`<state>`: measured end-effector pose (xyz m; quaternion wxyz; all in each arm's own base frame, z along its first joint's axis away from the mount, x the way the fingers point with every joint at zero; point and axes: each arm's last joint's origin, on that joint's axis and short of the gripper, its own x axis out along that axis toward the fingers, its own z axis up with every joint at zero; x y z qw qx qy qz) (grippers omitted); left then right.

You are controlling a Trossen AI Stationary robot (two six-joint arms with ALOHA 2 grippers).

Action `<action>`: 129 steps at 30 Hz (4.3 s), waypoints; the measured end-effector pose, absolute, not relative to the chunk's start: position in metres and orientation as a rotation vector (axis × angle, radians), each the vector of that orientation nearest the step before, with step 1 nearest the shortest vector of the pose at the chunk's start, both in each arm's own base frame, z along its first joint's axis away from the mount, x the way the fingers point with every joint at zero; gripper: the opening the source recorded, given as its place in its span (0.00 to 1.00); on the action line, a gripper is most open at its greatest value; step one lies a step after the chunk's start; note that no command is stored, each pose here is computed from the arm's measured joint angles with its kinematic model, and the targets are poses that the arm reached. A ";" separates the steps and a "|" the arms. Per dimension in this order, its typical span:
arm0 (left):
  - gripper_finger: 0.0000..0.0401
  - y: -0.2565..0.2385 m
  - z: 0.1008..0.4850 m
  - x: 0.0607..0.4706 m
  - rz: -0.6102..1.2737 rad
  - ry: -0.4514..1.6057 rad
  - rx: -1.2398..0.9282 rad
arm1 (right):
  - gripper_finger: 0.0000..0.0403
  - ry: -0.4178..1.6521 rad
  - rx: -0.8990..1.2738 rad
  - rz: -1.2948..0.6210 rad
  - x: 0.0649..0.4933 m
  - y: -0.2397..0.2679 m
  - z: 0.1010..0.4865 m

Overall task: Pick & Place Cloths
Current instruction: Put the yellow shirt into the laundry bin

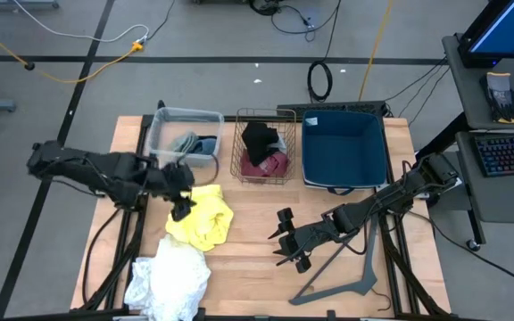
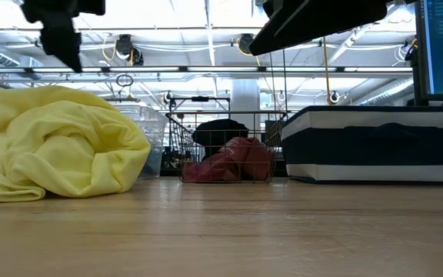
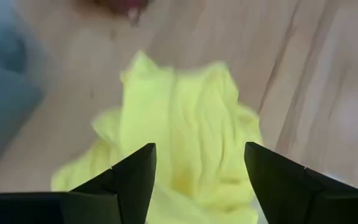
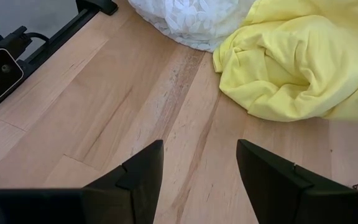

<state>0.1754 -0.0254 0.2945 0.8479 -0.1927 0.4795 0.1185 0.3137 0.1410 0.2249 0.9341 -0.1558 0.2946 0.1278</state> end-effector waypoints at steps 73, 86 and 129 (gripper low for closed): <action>0.11 -0.063 0.186 0.213 0.001 0.650 -0.404 | 0.49 0.550 -0.342 0.256 0.318 0.137 0.229; 0.11 -0.079 0.260 0.232 0.024 0.532 -0.182 | 0.49 0.264 -0.746 0.051 0.325 0.148 0.256; 0.11 -0.090 0.282 0.268 0.158 0.345 0.137 | 0.75 0.098 -0.372 -0.167 0.287 0.109 0.332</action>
